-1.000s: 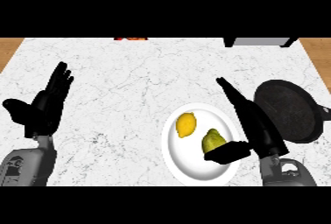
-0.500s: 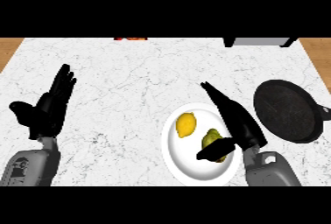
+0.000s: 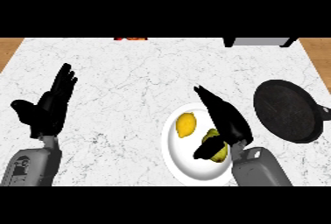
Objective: Pick the lemon from the plate and place it in the pan
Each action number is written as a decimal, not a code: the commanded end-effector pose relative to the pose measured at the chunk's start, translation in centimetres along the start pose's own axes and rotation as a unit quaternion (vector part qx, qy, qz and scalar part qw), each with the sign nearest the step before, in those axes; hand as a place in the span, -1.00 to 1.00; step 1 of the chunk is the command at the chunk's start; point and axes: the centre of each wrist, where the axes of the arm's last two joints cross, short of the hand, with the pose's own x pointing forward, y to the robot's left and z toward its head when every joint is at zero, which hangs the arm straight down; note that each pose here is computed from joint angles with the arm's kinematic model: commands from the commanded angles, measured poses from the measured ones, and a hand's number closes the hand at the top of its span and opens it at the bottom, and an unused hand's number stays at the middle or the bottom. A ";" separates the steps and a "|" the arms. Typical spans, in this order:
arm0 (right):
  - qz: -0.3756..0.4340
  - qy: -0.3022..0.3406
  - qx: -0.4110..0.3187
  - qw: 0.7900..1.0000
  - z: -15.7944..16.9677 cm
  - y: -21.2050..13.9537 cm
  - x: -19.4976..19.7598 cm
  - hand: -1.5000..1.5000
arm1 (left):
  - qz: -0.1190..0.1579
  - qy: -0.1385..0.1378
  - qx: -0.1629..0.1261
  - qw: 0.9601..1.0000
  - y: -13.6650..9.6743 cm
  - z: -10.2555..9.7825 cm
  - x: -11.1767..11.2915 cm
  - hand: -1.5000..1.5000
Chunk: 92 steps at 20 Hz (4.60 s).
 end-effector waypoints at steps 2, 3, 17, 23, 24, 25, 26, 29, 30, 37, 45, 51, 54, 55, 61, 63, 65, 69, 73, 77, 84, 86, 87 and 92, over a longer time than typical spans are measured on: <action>0.043 0.027 0.016 0.999 -1.4 -0.7 1.9 -1.00 | -0.002 -0.003 -0.003 1.000 -0.3 -0.2 1.9 0.00; 0.041 0.031 0.023 0.998 -0.9 1.6 0.3 -1.00 | 0.006 0.000 0.002 1.000 -0.9 -0.5 0.4 0.00; 0.067 0.052 0.048 0.995 -4.5 3.8 0.7 -1.00 | 0.004 0.005 -0.005 1.000 -1.0 -1.3 0.9 0.00; 0.062 0.052 0.072 0.994 -5.4 3.6 -0.9 -1.00 | -0.002 -0.001 -0.003 1.000 0.0 0.9 -0.9 0.00; 0.059 0.051 0.076 0.994 -5.3 5.0 -0.4 -1.00 | 0.001 -0.001 0.002 1.000 0.7 -1.3 0.5 0.00; 0.067 0.061 0.086 0.992 -6.3 4.4 -0.2 -1.00 | 0.000 -0.002 -0.008 1.000 1.4 -0.1 -0.6 0.00; 0.052 0.052 0.078 0.994 -5.5 5.1 -1.1 -1.00 | 0.009 -0.007 0.002 1.000 0.6 -1.4 1.3 0.00; 0.061 -0.012 0.108 0.992 -5.0 5.0 -0.3 1.00 | 0.003 -0.007 0.004 1.000 0.9 -1.4 1.2 0.00; 0.077 -0.012 0.101 0.992 -5.5 6.6 -1.2 1.00 | -0.004 -0.008 0.001 1.000 0.6 -0.4 0.4 0.00; 0.082 -0.020 0.077 0.993 -6.1 6.1 -1.8 1.00 | -0.005 -0.011 0.000 1.000 0.5 0.6 -0.2 0.00; 0.212 -0.086 0.202 0.952 6.3 14.8 -0.7 1.00 | -0.005 0.011 0.024 1.000 0.7 1.3 -1.6 0.00; 0.207 -0.128 -0.010 0.970 13.7 7.6 0.0 1.00 | -0.006 0.008 0.026 1.000 1.5 1.3 -1.0 0.00; 0.186 -0.149 -0.099 0.966 15.9 5.1 1.1 1.00 | -0.003 0.003 0.020 1.000 2.0 0.8 0.8 0.00; 0.162 -0.148 -0.108 0.970 17.4 4.7 2.0 1.00 | -0.003 0.008 0.017 1.000 0.4 0.9 -0.7 0.00; 0.146 -0.129 -0.208 0.958 20.0 -0.3 0.4 1.00 | 0.000 0.005 0.004 1.000 1.6 0.7 0.8 0.00; 0.096 -0.129 -0.218 0.963 20.4 -1.4 1.7 1.00 | 0.004 0.004 0.007 1.000 1.3 0.8 -1.0 0.00; 0.043 -0.124 -0.230 0.964 18.8 -1.4 1.1 1.00 | 0.004 -0.002 -0.003 1.000 0.1 -0.1 0.7 0.00; -0.023 -0.112 -0.254 0.960 18.1 -3.1 0.1 1.00 | 0.004 -0.009 0.003 1.000 0.5 0.5 -0.1 0.00; -0.036 -0.092 -0.293 0.951 14.8 -5.5 -2.9 1.00 | 0.007 -0.010 -0.004 1.000 -0.1 0.6 -0.4 0.00; -0.004 -0.038 -0.320 0.947 11.4 -10.0 -9.9 1.00 | 0.001 -0.013 0.001 1.000 -0.2 0.9 0.1 0.00; 0.084 -0.011 -0.336 0.938 5.0 -14.5 -17.4 1.00 | 0.007 -0.010 -0.009 1.000 -0.8 -0.6 1.1 0.00; 0.081 0.001 -0.339 0.937 4.0 -13.8 -20.4 1.00 | -0.005 -0.012 -0.016 1.000 -0.2 0.0 0.9 0.00; 0.083 -0.005 -0.343 0.936 2.8 -16.8 -19.2 1.00 | 0.001 -0.010 -0.010 1.000 -1.0 -0.5 1.8 0.00; 0.063 0.008 -0.336 0.940 -0.7 -15.0 -23.5 1.00 | 0.009 -0.009 -0.024 1.000 -1.3 -0.6 2.0 0.00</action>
